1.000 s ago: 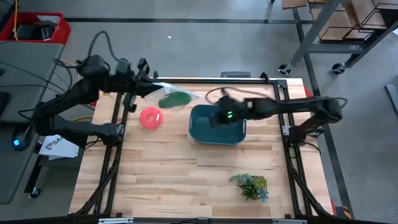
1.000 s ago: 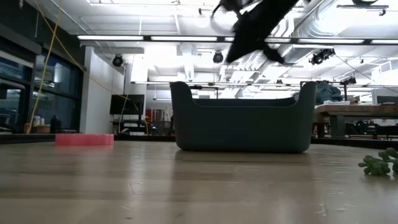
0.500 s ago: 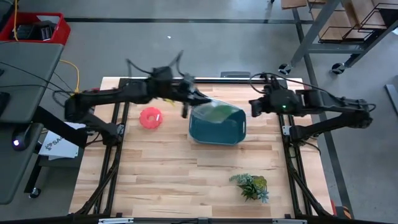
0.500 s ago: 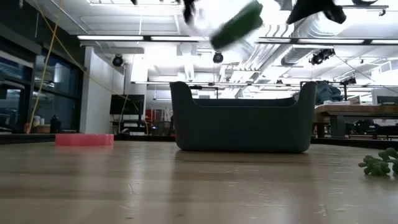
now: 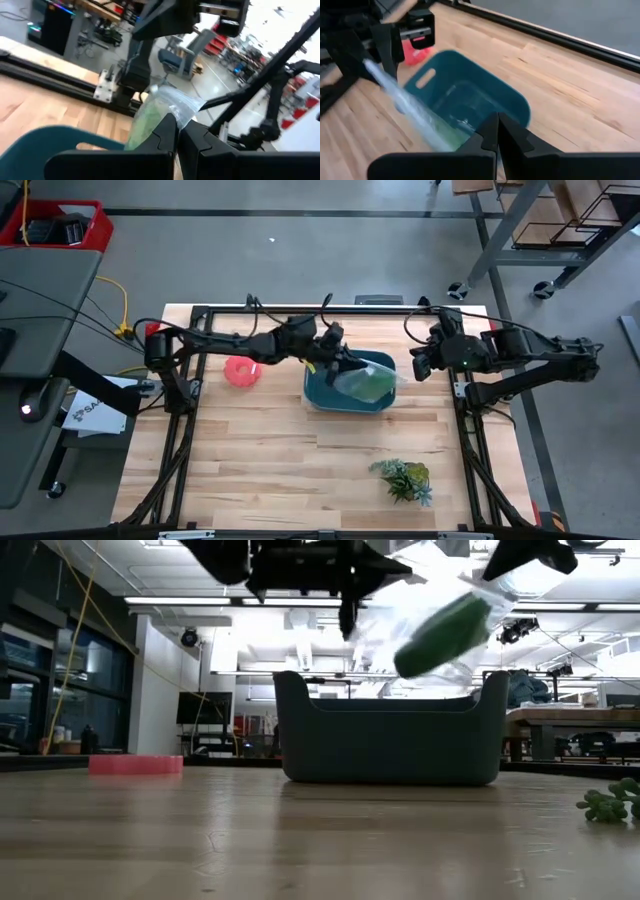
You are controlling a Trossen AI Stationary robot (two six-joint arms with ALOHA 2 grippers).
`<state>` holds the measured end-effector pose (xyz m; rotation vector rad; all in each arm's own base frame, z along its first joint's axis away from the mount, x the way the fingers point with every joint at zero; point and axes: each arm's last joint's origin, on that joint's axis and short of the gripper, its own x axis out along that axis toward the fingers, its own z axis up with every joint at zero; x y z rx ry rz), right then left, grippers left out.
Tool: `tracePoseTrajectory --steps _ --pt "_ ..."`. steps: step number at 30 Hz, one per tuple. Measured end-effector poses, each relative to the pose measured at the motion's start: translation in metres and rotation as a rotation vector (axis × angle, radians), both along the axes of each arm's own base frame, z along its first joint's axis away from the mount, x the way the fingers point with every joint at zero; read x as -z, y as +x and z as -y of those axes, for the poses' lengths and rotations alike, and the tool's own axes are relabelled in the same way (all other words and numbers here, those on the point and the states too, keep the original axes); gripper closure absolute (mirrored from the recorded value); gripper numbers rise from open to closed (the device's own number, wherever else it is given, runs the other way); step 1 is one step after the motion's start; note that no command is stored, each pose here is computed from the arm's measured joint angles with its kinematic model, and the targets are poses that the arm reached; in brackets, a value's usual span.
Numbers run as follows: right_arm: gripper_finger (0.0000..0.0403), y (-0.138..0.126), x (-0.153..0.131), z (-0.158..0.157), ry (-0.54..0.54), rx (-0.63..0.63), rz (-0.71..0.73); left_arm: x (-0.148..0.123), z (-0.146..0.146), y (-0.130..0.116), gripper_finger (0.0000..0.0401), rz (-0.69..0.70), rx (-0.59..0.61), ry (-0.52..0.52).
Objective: Roll bandage
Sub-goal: Put the packaged green bandage into the blue bin, then return to Home Position
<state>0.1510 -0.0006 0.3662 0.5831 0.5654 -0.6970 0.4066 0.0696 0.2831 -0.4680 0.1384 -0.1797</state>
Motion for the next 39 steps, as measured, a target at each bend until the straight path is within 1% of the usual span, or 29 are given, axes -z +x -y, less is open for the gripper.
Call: tracePoseTrajectory --steps 3,5,8,10,12,13,16,19,21,24,27,30,32,34,35,37,39 --pt "0.0403 -0.005 0.002 -0.001 0.003 -0.007 -0.041 0.016 0.007 -0.003 0.0401 0.018 -0.049 -0.025" --pt "0.0403 -0.009 0.003 -0.002 0.007 -0.008 -0.050 0.028 0.010 -0.012 0.0401 0.010 -0.096 -0.051" --pt "0.0403 -0.015 0.001 -0.003 0.014 -0.021 -0.040 0.047 0.011 -0.026 0.0401 -0.012 -0.196 -0.079" --pt "0.0403 -0.019 -0.001 -0.002 0.015 -0.023 -0.026 0.054 0.008 -0.033 0.0400 -0.017 -0.262 -0.079" --pt "0.0403 -0.020 -0.001 -0.002 0.016 -0.022 -0.018 0.055 0.007 -0.035 0.0393 -0.021 -0.275 -0.078" --pt "0.0403 -0.022 -0.002 -0.002 0.016 -0.023 -0.014 0.055 0.007 -0.035 0.0386 -0.022 -0.261 -0.080" --pt "0.0403 -0.023 -0.002 -0.002 0.012 -0.029 -0.014 0.055 0.007 -0.035 0.0352 -0.025 -0.227 -0.102" --pt "0.0403 -0.023 -0.002 -0.002 0.010 -0.030 -0.014 0.044 0.008 -0.037 0.0301 0.003 -0.208 -0.152" --pt "0.0403 -0.023 -0.002 -0.002 0.002 -0.039 -0.019 0.030 0.007 -0.039 0.0263 0.044 -0.198 -0.166" --pt "0.0403 -0.022 -0.003 -0.002 0.001 -0.041 -0.016 0.000 0.006 -0.045 0.0213 0.126 -0.182 -0.171" --pt "0.0403 -0.022 -0.003 -0.002 0.001 -0.041 -0.012 -0.030 0.002 -0.061 0.0186 0.163 -0.164 -0.151" --pt "0.0403 -0.022 -0.003 -0.002 0.000 -0.041 -0.013 -0.052 0.004 -0.085 0.0184 0.143 -0.182 -0.100" --pt "0.0403 -0.022 -0.003 -0.002 0.002 -0.033 -0.008 -0.067 0.008 -0.104 0.0191 0.140 -0.214 -0.040" --pt "0.0403 -0.021 -0.003 -0.001 0.003 -0.018 0.001 -0.082 0.018 -0.122 0.0201 0.172 -0.253 0.031" --pt "0.0403 -0.021 -0.003 -0.001 0.002 -0.015 0.002 -0.084 0.024 -0.132 0.0206 0.195 -0.277 0.051" --pt "0.0403 -0.021 -0.004 -0.001 0.004 -0.013 0.013 -0.074 0.035 -0.148 0.0216 0.209 -0.322 0.054" --pt "0.0403 -0.019 -0.005 -0.001 0.005 -0.013 0.035 -0.055 0.047 -0.161 0.0225 0.232 -0.356 0.016"
